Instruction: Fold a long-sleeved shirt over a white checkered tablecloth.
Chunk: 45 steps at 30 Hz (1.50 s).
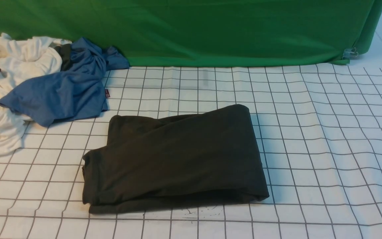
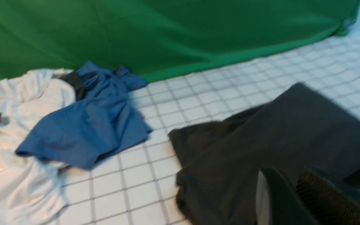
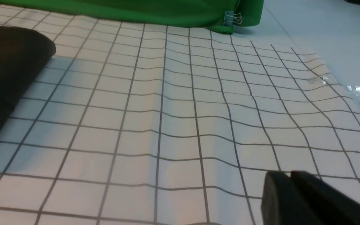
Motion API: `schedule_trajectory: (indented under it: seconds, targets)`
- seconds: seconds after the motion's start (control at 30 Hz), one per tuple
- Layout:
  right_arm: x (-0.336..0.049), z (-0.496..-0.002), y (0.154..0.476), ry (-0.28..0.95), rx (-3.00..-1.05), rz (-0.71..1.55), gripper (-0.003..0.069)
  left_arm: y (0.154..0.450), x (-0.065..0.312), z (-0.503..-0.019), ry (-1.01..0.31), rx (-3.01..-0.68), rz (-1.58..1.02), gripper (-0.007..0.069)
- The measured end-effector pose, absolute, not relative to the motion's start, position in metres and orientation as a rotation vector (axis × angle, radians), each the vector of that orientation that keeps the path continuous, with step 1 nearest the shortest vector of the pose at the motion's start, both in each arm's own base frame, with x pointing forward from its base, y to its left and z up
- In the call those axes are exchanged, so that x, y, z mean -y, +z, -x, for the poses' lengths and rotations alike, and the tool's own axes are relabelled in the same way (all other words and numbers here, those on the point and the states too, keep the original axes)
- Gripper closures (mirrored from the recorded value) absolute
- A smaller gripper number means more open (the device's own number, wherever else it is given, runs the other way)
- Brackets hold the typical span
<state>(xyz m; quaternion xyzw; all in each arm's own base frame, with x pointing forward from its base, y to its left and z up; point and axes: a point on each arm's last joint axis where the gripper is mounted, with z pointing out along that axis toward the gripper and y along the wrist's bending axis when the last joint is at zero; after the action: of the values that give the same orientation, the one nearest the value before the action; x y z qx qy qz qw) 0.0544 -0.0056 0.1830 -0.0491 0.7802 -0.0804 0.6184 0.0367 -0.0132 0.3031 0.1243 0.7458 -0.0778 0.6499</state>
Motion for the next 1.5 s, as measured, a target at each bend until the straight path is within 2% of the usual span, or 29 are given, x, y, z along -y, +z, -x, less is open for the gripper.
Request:
schedule_trajectory:
  seconds: [0.1,0.27,0.47,0.6,0.87,1.5]
  targets:
    - [0.006,-0.054,0.183,-0.185,-1.795,0.113,0.0564,0.299,0.015,-0.043,-0.210,-1.599,-0.238,0.0567]
    - [0.006,-0.054,0.183,-0.185,-1.795,0.113,0.0541,0.266,0.009,-0.052,-0.123,-1.513,-0.129,0.0637]
    - [0.006,-0.054,0.183,-0.185,-1.797,0.113,0.0521,0.224,0.001,-0.053,0.006,-1.552,-0.034,0.0652]
    - [0.006,-0.054,0.183,-0.185,-1.795,0.113,0.0515,0.201,0.001,-0.057,0.009,-1.622,-0.022,0.0654]
    - [0.006,-0.054,0.183,-0.185,-1.794,0.113,0.0492,0.190,0.002,-0.056,-0.014,-1.715,-0.042,0.0654]
    - [0.006,-0.054,0.183,-0.185,-1.794,0.113,0.0433,0.191,0.000,-0.056,0.039,-1.710,-0.029,0.0654]
